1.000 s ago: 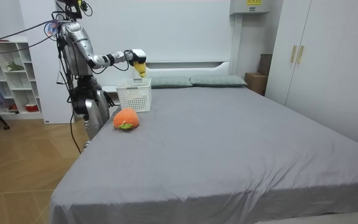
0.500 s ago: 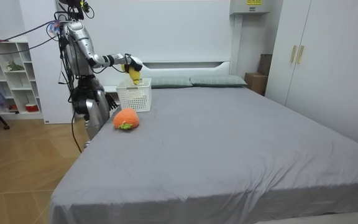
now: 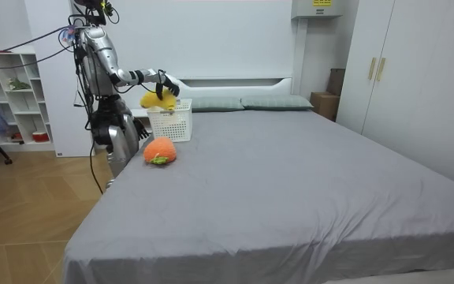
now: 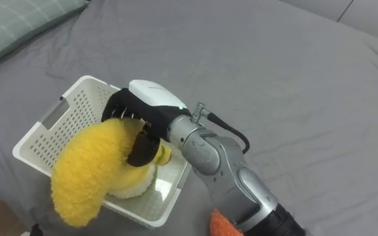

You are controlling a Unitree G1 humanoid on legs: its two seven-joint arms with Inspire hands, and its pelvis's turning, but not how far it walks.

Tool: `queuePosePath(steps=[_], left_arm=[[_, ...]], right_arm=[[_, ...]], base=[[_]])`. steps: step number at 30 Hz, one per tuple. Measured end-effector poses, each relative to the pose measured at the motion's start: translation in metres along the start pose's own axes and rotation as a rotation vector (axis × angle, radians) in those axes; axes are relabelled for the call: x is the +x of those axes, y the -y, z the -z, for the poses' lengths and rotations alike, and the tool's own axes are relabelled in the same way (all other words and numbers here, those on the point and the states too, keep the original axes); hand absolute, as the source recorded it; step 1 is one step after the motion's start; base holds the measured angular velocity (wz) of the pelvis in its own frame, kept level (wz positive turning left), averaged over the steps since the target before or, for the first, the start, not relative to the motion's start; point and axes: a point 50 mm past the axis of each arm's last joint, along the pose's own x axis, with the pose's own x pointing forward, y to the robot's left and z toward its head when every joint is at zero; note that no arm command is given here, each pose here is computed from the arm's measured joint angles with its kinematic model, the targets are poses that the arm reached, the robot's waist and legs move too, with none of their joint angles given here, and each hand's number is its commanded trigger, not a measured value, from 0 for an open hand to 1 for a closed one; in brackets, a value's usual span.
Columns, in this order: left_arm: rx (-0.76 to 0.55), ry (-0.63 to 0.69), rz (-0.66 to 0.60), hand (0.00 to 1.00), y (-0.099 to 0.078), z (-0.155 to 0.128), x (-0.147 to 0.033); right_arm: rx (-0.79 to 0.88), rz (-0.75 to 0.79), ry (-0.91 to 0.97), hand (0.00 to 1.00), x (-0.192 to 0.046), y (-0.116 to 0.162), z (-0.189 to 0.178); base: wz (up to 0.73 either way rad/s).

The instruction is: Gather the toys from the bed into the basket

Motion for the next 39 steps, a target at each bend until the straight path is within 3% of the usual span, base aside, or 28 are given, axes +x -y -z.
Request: queuePosePath(steps=[28,35,39], left_arm=[[-0.017,-0.012,-0.008,0.00,-0.001,0.003,0.000],[-0.032,-0.049,-0.017,0.00,-0.001,0.016,-0.003],[-0.049,-0.088,-0.033,0.00,0.000,0.029,-0.006]], right_arm=[[0.038,0.006,-0.005,0.00,-0.004,-0.001,0.004],[0.063,0.158,-0.018,0.00,-0.015,0.027,0.012],[0.141,0.239,-0.078,0.00,-0.029,0.027,0.031]], base=[[0.00],[0.00],[-0.07]])
